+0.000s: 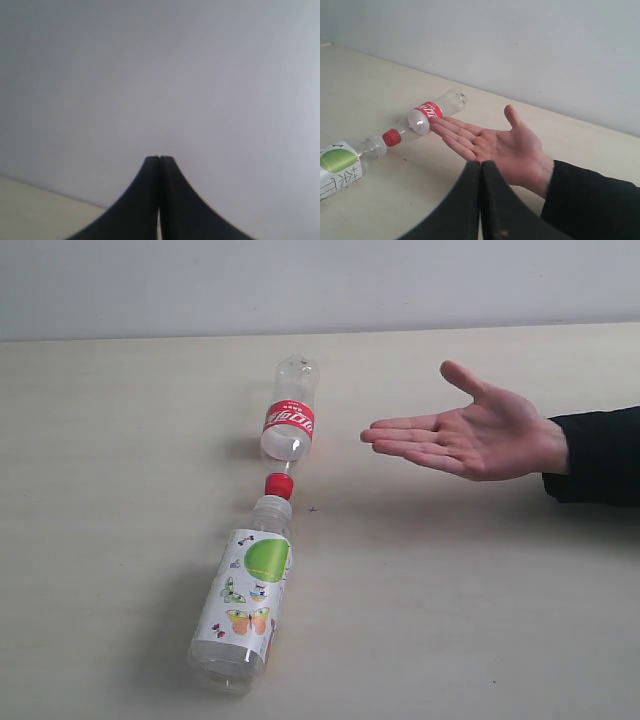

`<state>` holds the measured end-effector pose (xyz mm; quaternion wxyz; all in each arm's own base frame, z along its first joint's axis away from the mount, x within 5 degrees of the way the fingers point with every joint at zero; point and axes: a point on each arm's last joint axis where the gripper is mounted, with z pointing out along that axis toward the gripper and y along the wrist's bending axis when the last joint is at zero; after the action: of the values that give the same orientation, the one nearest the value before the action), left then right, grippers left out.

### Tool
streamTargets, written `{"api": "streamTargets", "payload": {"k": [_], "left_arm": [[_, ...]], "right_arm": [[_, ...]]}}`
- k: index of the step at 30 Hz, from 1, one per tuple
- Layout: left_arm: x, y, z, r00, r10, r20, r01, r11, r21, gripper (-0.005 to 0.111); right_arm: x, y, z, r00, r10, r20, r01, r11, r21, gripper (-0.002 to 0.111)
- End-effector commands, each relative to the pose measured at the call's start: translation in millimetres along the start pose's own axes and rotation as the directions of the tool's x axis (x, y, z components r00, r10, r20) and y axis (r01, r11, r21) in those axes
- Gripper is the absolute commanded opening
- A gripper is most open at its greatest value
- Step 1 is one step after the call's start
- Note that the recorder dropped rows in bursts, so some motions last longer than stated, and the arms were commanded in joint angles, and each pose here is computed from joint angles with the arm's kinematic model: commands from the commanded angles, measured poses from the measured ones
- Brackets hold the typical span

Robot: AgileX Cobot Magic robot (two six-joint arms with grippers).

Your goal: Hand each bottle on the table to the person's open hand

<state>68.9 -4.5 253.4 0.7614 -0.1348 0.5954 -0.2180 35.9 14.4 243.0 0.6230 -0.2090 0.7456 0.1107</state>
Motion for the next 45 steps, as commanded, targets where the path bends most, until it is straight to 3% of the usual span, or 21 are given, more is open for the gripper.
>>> {"api": "streamTargets", "payload": {"k": [1, 4, 7, 11, 14, 17, 19, 22, 24, 28, 32, 35, 39, 45], "left_arm": [[-11.9, -6.3, 35.5, 0.985, 0.08, -0.152, -0.089, 0.994, -0.058, 0.0], [-15.9, -4.6, 68.1, 0.934, 0.124, -0.336, -0.18, 0.974, -0.14, 0.0], [-22.1, -4.9, 97.7, 0.843, 0.187, -0.505, -0.313, 0.933, -0.176, 0.0], [-18.6, -11.5, 127.9, 0.614, 0.258, -0.746, -0.489, 0.866, -0.102, 0.0], [-8.1, -17.3, 144.2, 0.415, 0.23, -0.88, -0.541, 0.841, -0.035, 0.004], [3.7, -25.4, 155.5, 0.249, 0.161, -0.955, -0.554, 0.833, -0.004, 0.019], [16.2, -31.1, 158.9, 0.131, 0.11, -0.985, -0.551, 0.834, 0.02, 0.038], [36.7, -40.7, 161.5, 0.009, 0.048, -0.999, -0.51, 0.859, 0.037, 0.06], [59.2, -52.1, 164.7, -0.052, 0.021, -0.998, -0.443, 0.896, 0.042, 0.065], [99.9, -78.3, 168.0, -0.078, 0.094, -0.992, -0.354, 0.928, 0.116, 0.064], [137.0, -100.1, 167.5, -0.14, 0.168, -0.976, -0.329, 0.922, 0.205, 0.075], [158.5, -113.5, 173.9, -0.161, 0.167, -0.973, -0.32, 0.924, 0.212, 0.078], [186.2, -116.0, 177.4, -0.198, 0.143, -0.97, -0.33, 0.922, 0.204, 0.078], [204.0, -114.7, 179.2, -0.231, 0.12, -0.966, -0.332, 0.923, 0.194, 0.078]], "right_arm": [[1.0, 0.0, 0.2, 1.0, 0.001, 0.003, -0.001, 1.0, 0.001, 0.0], [1.0, 0.0, 0.2, 1.0, 0.001, 0.003, -0.001, 1.0, 0.001, 0.0], [1.0, 0.0, 0.2, 1.0, 0.001, 0.003, -0.001, 1.0, 0.001, 0.0], [1.0, 0.0, 0.2, 1.0, 0.001, 0.003, -0.001, 1.0, 0.001, 0.0], [1.0, 0.0, 0.2, 1.0, 0.001, 0.003, -0.001, 1.0, 0.001, 0.0], [1.0, 0.0, 0.2, 1.0, 0.001, 0.003, -0.001, 1.0, 0.001, 0.0], [1.0, 0.0, 0.2, 1.0, 0.001, 0.003, -0.001, 1.0, 0.001, 0.0], [1.0, 0.0, 0.2, 1.0, 0.001, 0.003, -0.001, 1.0, 0.001, 0.0], [1.0, 0.0, 0.2, 1.0, 0.001, 0.003, -0.001, 1.0, 0.001, 0.0], [1.0, 0.0, 0.2, 1.0, 0.001, 0.003, -0.001, 1.0, 0.001, 0.0], [1.0, 0.0, 0.2, 1.0, 0.001, 0.003, -0.001, 1.0, 0.001, 0.0], [1.0, 0.0, 0.2, 1.0, 0.001, 0.003, -0.001, 1.0, 0.001, 0.0], [1.0, 0.0, 0.2, 1.0, 0.001, 0.003, -0.001, 1.0, 0.001, 0.0], [1.0, 0.0, 0.2, 1.0, 0.001, 0.003, -0.001, 1.0, 0.001, 0.0]]}}
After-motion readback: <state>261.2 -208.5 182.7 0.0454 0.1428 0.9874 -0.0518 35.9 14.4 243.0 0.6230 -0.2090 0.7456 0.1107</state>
